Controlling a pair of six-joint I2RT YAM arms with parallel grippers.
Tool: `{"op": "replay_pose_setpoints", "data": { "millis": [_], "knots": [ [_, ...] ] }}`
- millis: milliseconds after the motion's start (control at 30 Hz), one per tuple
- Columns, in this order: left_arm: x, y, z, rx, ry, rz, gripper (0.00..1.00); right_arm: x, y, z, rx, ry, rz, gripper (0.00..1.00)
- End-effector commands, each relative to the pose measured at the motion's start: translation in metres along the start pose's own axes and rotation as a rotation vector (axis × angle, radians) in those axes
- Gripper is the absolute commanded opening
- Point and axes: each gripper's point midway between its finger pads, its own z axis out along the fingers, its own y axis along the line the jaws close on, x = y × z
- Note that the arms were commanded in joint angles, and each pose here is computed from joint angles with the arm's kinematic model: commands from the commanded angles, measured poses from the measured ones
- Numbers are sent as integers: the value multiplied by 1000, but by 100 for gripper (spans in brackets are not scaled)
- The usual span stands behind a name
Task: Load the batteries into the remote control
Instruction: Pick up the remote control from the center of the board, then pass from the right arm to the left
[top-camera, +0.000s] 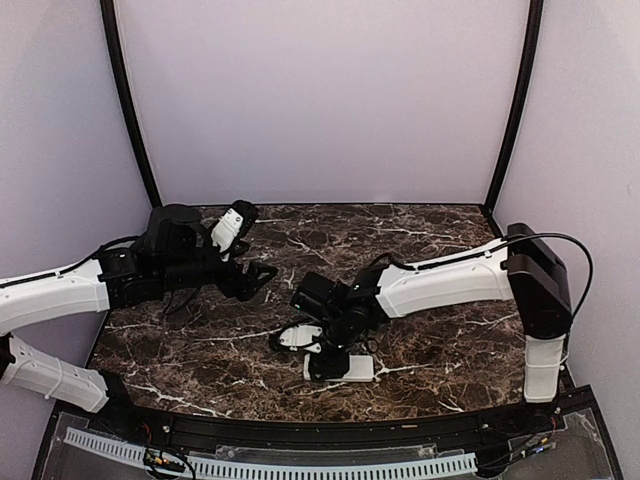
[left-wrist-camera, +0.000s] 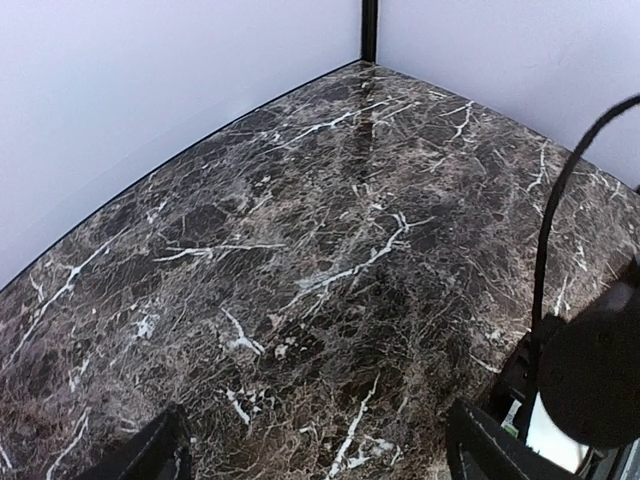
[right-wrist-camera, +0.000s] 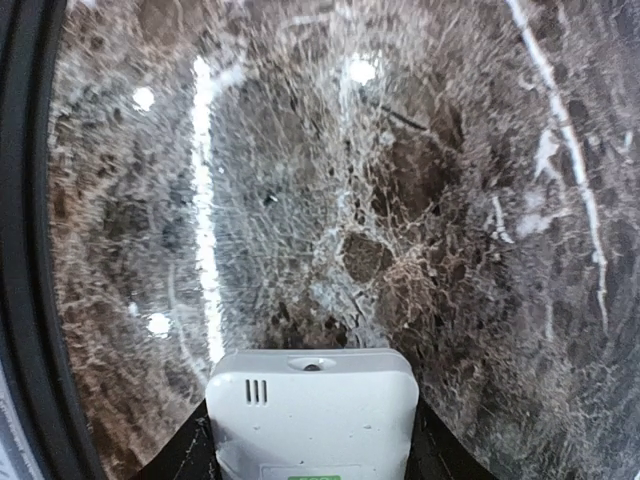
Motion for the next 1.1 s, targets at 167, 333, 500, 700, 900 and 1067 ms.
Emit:
{"op": "replay_pose_setpoints", "data": {
  "millis": [167,333,500,700,900,1067],
  "knots": [
    [-51,-89,-64,529,-383,165,84,-84,-22,-212,13,-756,77,33],
    [-62,-122,-62,639,-389,234,87,-105,-11,-323,22,-1238,32,27],
    [-89,-152,-70,833,-468,229,99,-110,-10,-362,33,-1423,35,24],
    [-125,-149,-67,814,-547,168,99,-113,3,-382,-21,-1495,-17,24],
    [-132,-148,-48,804,-504,115,94,-111,5,-382,-30,-1508,-19,23],
    [-137,-153,-50,836,-500,124,79,-107,4,-378,-12,-1505,-2,23]
  ]
}}
